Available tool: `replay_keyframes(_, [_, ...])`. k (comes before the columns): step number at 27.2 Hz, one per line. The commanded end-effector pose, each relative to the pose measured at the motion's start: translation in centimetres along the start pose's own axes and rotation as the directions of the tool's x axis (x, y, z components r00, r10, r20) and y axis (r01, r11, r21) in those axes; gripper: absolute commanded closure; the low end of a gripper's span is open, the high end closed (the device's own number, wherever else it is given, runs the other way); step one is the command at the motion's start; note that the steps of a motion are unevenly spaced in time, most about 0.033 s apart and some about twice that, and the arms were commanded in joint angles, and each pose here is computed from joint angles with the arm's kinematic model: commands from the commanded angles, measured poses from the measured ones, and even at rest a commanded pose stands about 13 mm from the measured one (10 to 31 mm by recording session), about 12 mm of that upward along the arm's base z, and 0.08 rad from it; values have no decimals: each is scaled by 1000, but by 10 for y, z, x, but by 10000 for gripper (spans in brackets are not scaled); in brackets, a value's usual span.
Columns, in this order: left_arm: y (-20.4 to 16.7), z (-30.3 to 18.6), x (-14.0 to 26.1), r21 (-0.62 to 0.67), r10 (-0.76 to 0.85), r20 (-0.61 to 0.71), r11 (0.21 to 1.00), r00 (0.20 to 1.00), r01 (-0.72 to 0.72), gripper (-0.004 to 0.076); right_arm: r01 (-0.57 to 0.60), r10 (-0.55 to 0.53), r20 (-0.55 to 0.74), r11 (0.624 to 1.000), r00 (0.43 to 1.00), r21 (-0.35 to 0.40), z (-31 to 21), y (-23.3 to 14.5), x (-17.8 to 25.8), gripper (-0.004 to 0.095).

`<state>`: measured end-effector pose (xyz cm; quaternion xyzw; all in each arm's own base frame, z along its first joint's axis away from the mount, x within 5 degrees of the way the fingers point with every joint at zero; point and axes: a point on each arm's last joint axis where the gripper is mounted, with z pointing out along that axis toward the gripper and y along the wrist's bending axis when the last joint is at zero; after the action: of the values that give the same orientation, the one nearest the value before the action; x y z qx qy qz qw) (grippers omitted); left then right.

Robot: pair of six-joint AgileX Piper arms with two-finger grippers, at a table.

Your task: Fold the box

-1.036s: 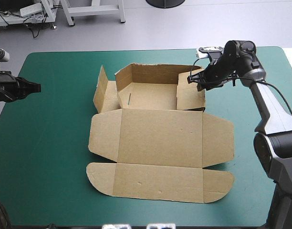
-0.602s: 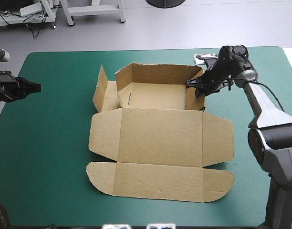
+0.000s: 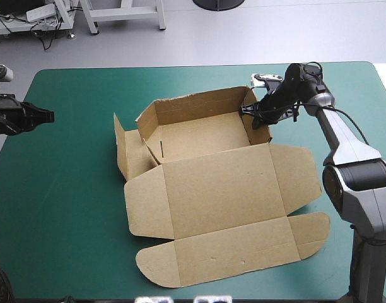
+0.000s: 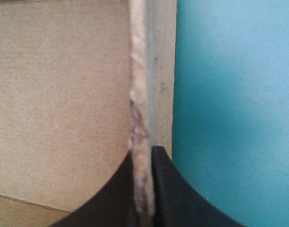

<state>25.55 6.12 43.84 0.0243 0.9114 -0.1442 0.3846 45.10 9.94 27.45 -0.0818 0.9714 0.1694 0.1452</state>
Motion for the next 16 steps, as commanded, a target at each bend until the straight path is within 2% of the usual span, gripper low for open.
replay_keyframes(1, [-9,-15,-10,0,9,117,1000,993,-9,725,54,-39,225,997,974,-60,-96,26,-6,922])
replay_keyframes(3, [-5,-16,-17,-41,8,193,999,981,0,725,96,-66,384,994,921,-59,-160,39,-1,922])
replay_keyframes(6, [-2,-18,-24,-78,5,268,997,963,17,725,122,-80,497,991,864,-53,-210,47,12,922])
replay_keyframes(12, [6,-25,-41,-124,-50,470,985,881,122,725,150,-108,617,988,780,-17,-275,59,45,922])
replay_keyframes(16, [9,-21,-45,-82,-96,498,984,862,156,725,175,-112,682,984,723,-23,-310,69,70,922])
